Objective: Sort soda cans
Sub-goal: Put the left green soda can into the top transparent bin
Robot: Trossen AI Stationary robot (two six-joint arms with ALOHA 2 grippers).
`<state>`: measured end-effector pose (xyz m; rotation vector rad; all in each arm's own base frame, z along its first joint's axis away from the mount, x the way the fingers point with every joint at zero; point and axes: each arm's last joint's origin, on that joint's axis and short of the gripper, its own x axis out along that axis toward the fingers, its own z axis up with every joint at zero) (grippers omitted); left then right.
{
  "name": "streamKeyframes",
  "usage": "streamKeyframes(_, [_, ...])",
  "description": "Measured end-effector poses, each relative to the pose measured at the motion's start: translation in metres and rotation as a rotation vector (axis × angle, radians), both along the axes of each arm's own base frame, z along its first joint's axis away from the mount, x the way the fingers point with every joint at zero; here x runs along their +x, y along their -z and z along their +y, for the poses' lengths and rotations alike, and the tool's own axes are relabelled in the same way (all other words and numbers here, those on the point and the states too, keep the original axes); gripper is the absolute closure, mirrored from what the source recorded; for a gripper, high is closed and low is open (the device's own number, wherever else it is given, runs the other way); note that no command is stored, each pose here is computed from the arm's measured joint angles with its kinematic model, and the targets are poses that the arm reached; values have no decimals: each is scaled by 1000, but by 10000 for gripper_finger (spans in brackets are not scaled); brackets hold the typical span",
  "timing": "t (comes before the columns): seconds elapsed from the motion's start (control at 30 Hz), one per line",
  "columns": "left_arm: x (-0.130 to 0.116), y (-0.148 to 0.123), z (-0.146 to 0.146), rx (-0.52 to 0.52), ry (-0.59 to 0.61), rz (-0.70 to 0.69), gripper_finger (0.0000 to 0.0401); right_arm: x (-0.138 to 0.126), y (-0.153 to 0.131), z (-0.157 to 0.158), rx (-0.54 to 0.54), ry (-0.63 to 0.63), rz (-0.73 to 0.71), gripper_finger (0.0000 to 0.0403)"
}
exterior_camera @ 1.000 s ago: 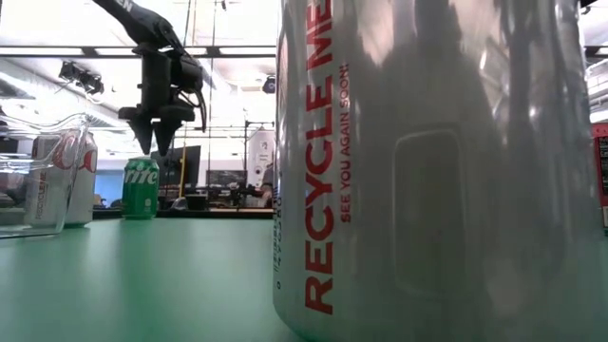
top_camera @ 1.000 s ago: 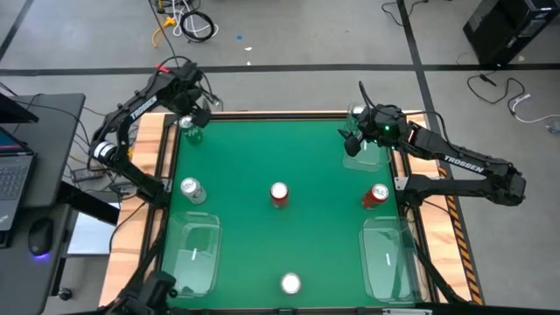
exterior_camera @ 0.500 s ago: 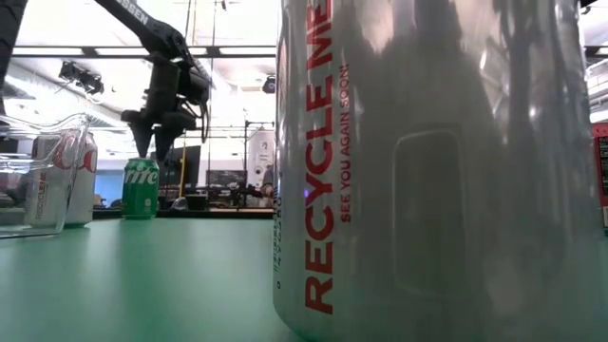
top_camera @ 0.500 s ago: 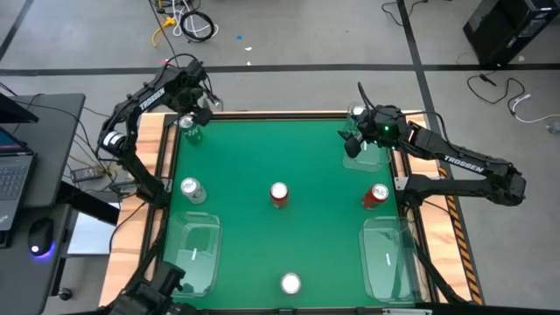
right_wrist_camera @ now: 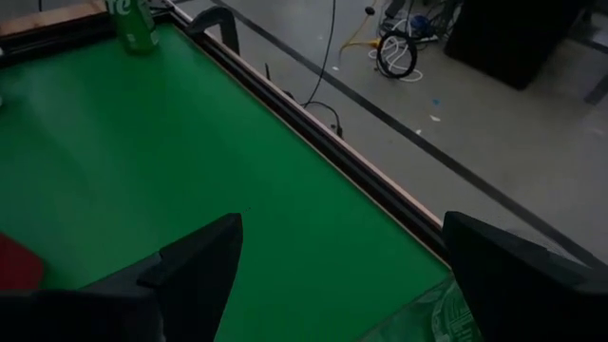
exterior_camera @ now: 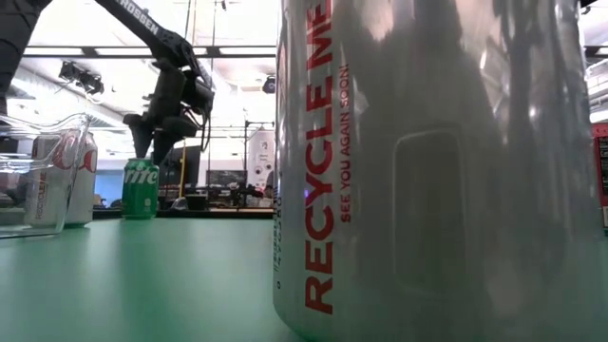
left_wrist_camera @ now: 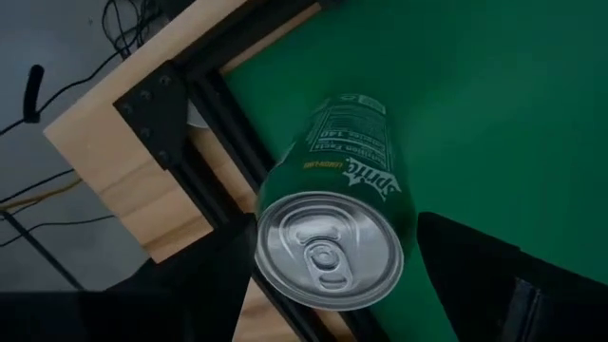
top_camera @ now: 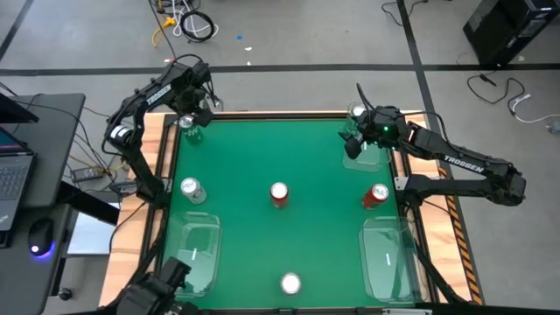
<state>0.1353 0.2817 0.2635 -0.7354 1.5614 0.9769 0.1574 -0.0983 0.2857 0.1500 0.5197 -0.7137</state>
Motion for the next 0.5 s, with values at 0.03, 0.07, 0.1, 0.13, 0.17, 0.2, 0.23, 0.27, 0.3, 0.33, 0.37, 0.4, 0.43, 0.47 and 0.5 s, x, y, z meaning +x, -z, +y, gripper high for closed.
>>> streamKeyframes(0.03, [0, 1, 0, 1, 1, 6, 103, 0, 0, 0, 1, 0, 2, 53])
streamKeyframes(0.07, [0, 1, 0, 2, 1, 7, 103, 0, 0, 0, 2, 0, 3, 53])
streamKeyframes(0.1, [0, 1, 1, 4, 4, 6, 103, 0, 0, 0, 2, 0, 3, 53])
streamKeyframes(0.13, [0, 1, 1, 8, 4, 5, 103, 0, 1, 0, 3, 0, 5, 53])
streamKeyframes(0.17, [0, 1, 1, 11, 5, 4, 103, 0, 1, 0, 3, 0, 5, 53])
streamKeyframes(0.2, [0, 1, 1, 12, 6, 4, 103, 0, 1, 0, 3, 0, 5, 53])
streamKeyframes(0.23, [0, 1, 1, 11, 9, 4, 103, 0, 1, 0, 3, 0, 5, 53])
streamKeyframes(0.27, [0, 1, 1, 9, 16, 5, 103, 0, 1, 0, 3, 0, 5, 53])
streamKeyframes(0.3, [1, 1, 1, 6, 28, 6, 103, 0, 1, 0, 3, -1, 4, 53])
streamKeyframes(0.33, [2, 1, 0, 5, 37, 8, 103, 0, 1, 0, 3, -1, 4, 53])
streamKeyframes(0.37, [3, 1, 0, 6, 42, 15, 103, 0, 1, 0, 3, -1, 5, 53])
streamKeyframes(0.4, [4, 1, -1, 11, 49, 25, 103, 0, 1, 0, 3, -1, 4, 53])
streamKeyframes(0.43, [5, 0, -1, 18, 56, 35, 103, 0, 1, 0, 3, -1, 5, 53])
streamKeyframes(0.47, [7, 0, -2, 26, 63, 48, 103, 0, 1, 0, 3, -1, 5, 53])
streamKeyframes(0.5, [8, 0, -2, 33, 68, 61, 103, 0, 1, 0, 3, -1, 5, 53])
